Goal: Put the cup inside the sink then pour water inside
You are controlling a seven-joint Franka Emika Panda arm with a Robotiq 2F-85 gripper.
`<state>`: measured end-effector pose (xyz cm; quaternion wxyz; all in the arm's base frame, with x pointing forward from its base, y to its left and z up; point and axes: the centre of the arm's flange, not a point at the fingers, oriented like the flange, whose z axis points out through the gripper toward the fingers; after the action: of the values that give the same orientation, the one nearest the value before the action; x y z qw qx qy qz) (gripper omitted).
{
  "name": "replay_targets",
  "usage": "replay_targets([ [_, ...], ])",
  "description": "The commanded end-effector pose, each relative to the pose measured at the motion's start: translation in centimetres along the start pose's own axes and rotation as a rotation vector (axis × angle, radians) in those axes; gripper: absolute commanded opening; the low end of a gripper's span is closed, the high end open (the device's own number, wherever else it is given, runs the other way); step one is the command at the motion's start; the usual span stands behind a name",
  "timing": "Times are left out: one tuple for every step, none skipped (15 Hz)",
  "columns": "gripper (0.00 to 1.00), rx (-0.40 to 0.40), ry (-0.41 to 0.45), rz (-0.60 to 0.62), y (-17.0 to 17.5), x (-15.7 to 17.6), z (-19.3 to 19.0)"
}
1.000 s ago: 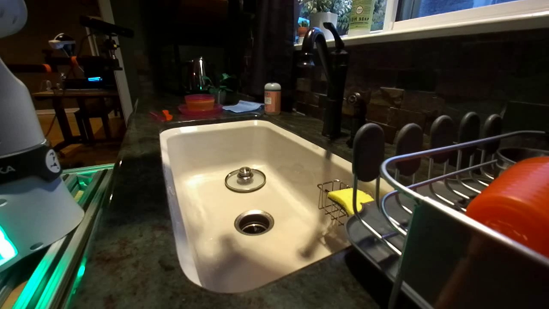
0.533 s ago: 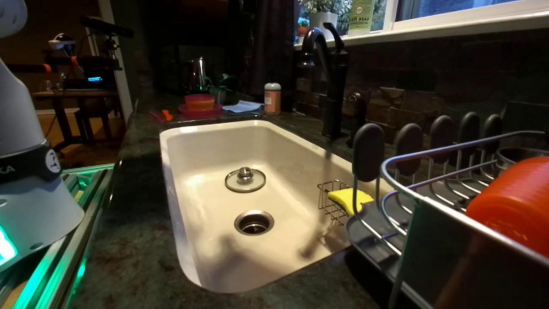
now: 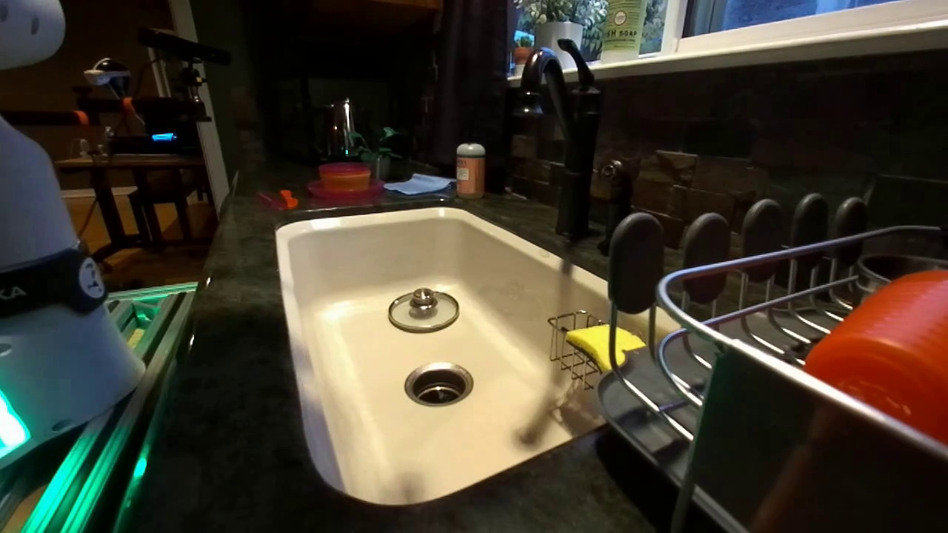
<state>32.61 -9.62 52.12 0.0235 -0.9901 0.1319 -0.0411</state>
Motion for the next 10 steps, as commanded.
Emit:
replay_targets([
  [1.00, 0.010, 0.019, 0.033, 1.3, -0.4, -0.6],
  [1.00, 0.016, 0.032, 0.052, 2.1, -0.7, -1.1],
  [1.00, 0.018, 0.039, 0.059, 2.3, -0.9, -1.3],
  [1.00, 0.017, 0.040, 0.061, 2.2, -1.0, -1.3],
  [1.00, 0.006, 0.072, 0.109, 2.3, -1.0, -1.6],
  [1.00, 0.045, 0.095, 0.207, 4.0, -0.6, -3.0],
  [1.00, 0.049, 0.100, 0.249, 5.9, -0.3, -4.1],
  [1.00, 0.066, 0.097, 0.300, 8.3, 0.0, -5.4],
  [1.00, 0.072, 0.117, 0.350, 10.8, 0.4, -6.5],
  [1.00, 0.080, 0.132, 0.404, 13.2, 0.7, -7.6],
])
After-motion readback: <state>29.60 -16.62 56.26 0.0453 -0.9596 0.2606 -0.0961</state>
